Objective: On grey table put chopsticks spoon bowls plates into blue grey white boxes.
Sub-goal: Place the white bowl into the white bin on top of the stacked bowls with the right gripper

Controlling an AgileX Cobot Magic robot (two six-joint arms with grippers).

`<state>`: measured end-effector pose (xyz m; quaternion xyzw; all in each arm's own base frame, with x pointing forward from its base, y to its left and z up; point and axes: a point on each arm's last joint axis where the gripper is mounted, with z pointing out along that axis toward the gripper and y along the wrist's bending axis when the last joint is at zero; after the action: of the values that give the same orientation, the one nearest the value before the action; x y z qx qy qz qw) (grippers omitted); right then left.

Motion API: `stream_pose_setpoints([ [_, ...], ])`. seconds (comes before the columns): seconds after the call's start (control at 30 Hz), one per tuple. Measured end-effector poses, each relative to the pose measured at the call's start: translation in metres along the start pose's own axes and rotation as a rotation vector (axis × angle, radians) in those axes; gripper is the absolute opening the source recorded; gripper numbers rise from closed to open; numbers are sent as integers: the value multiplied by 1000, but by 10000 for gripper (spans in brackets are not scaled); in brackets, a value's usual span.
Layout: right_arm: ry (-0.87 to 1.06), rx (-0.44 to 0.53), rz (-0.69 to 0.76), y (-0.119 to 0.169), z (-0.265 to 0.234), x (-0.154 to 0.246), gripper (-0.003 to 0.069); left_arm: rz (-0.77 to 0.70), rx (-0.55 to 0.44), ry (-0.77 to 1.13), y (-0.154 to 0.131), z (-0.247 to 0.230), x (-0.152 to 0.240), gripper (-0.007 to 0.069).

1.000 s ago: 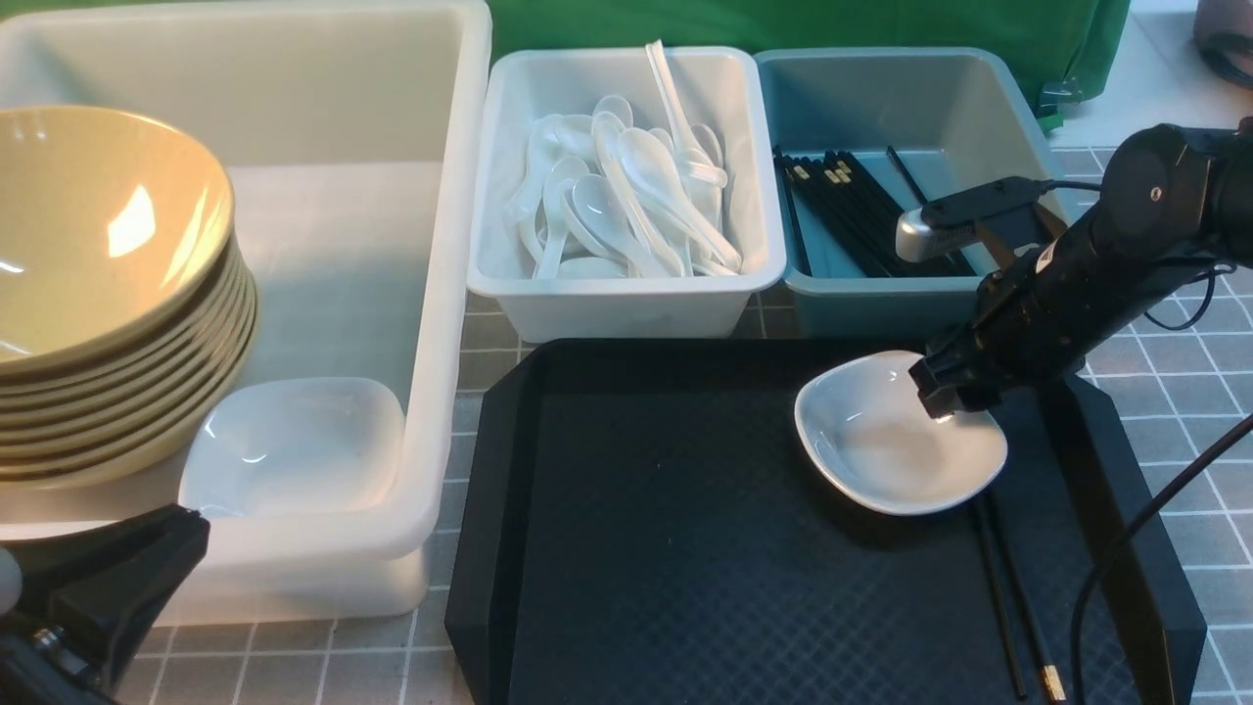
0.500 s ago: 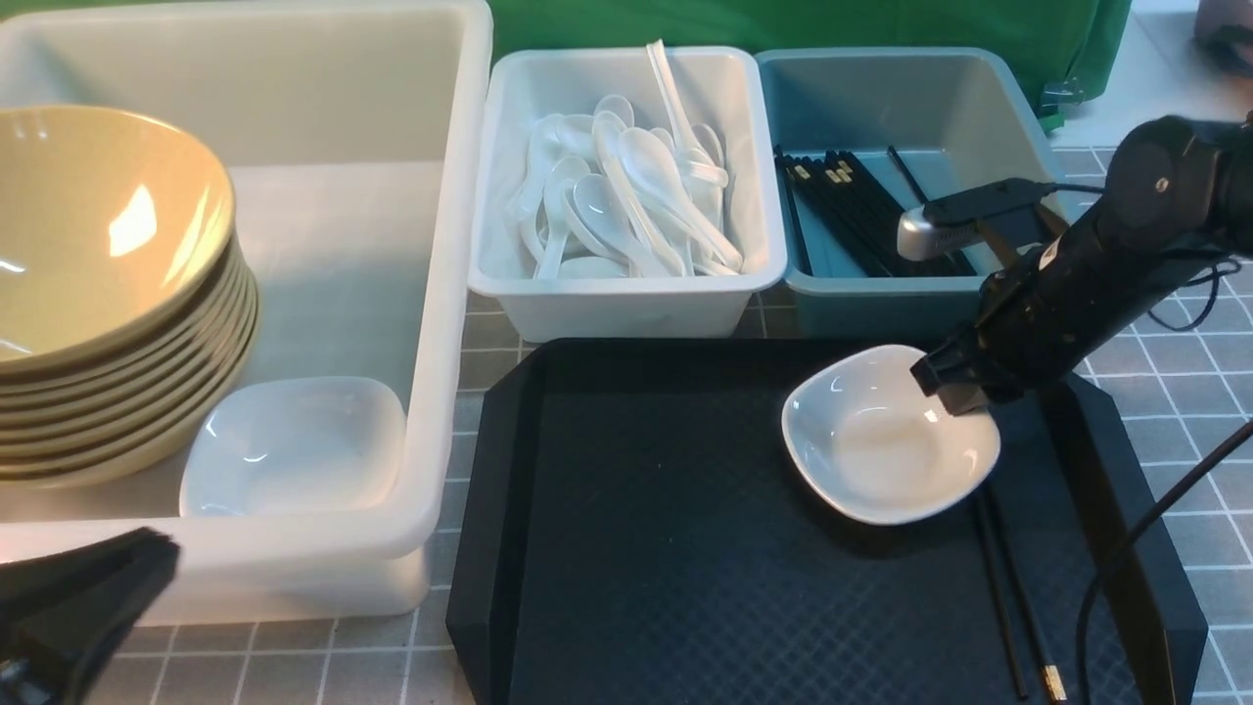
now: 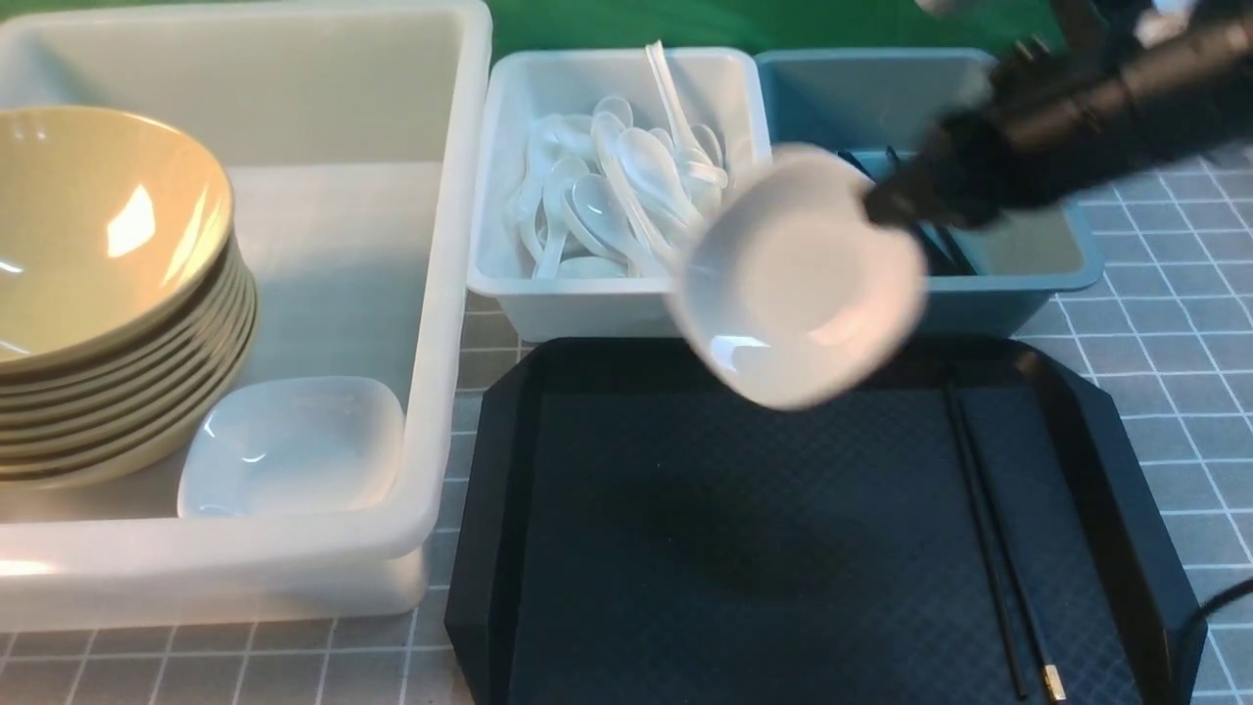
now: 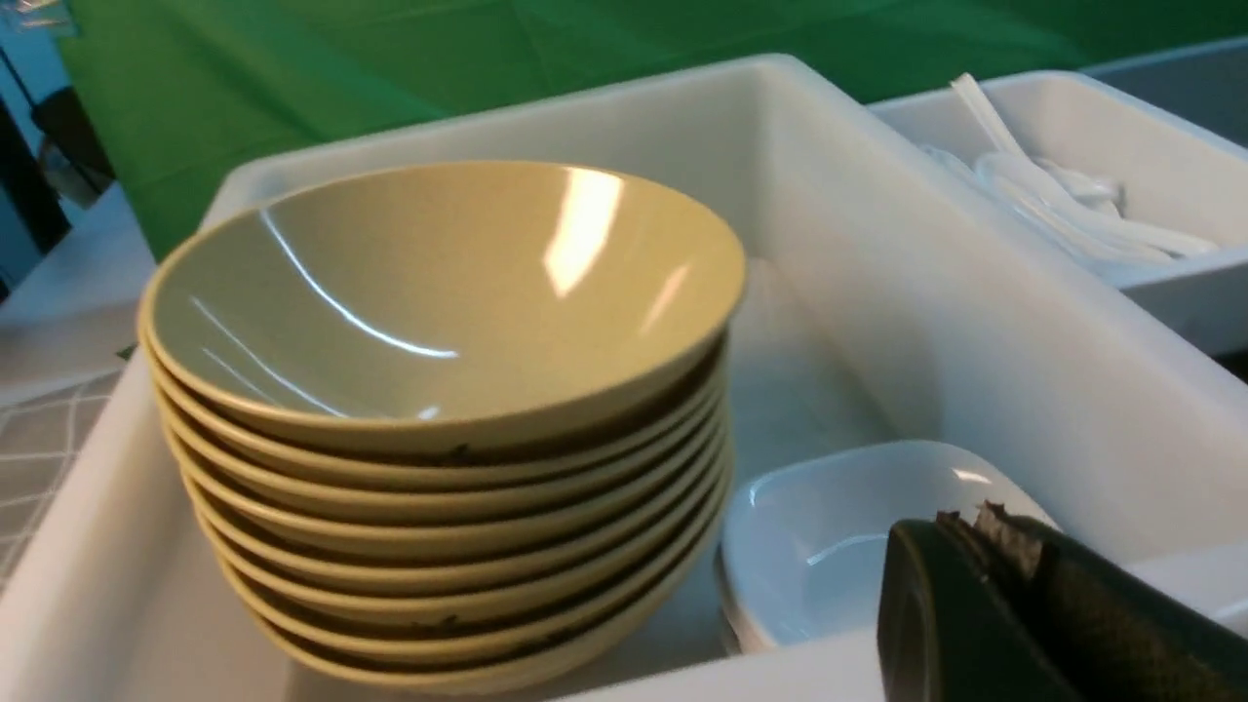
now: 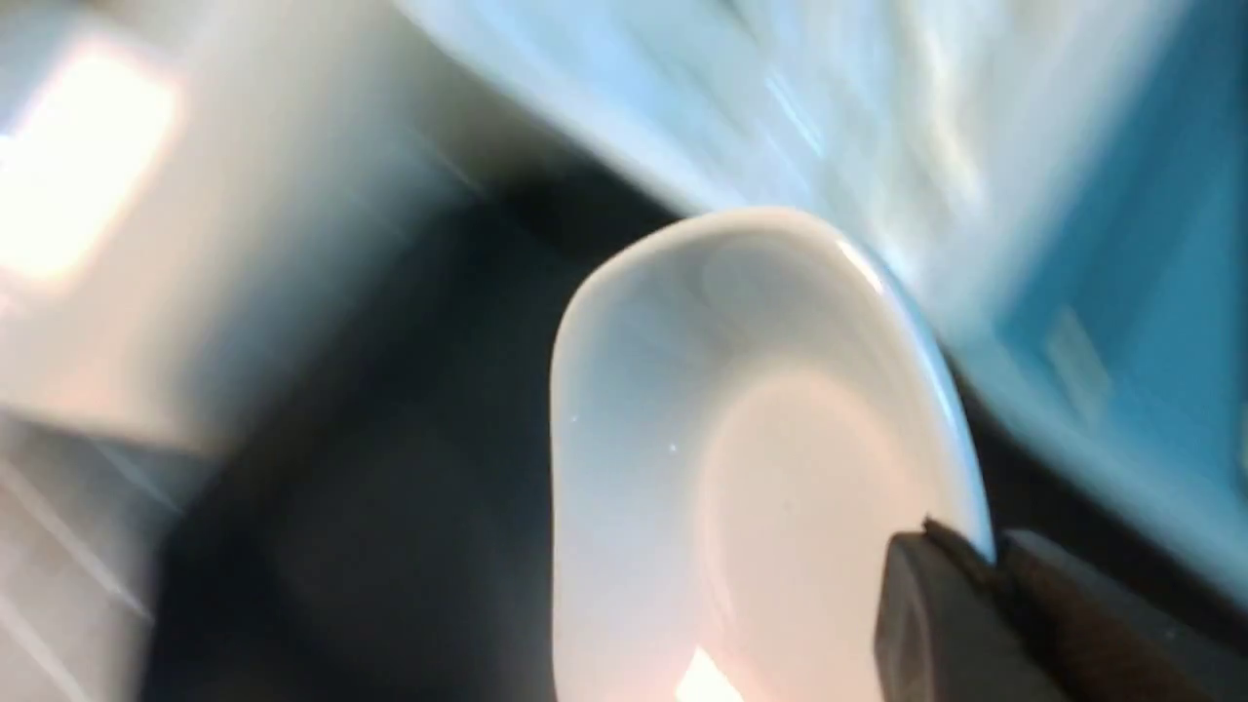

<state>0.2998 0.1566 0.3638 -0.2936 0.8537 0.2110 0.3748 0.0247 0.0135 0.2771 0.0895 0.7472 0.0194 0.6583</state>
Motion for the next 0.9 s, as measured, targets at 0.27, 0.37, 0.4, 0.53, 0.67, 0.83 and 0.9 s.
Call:
stream_pose_setpoints([
  [0.27,-143,-216,-314,110,82,-50,74,25,-6,-48,-1,3,0,-8],
  [0.37,-92,-243,-434,134,144,-44,82,27,-6,-49,-1,4,0,-8],
  [0.4,-74,-246,-453,137,155,-41,91,28,-6,-49,-1,4,0,-8],
  [0.53,30,-238,-580,145,184,-31,218,28,-5,-49,-1,4,1,-8],
  [0.67,83,-184,-577,143,167,-45,397,28,-6,-45,-1,4,1,-8],
  [0.83,228,82,-461,118,91,-68,495,25,-9,-33,-1,4,2,-8],
  [0.9,266,185,-398,99,71,-68,494,23,-9,-32,-1,4,2,-8],
])
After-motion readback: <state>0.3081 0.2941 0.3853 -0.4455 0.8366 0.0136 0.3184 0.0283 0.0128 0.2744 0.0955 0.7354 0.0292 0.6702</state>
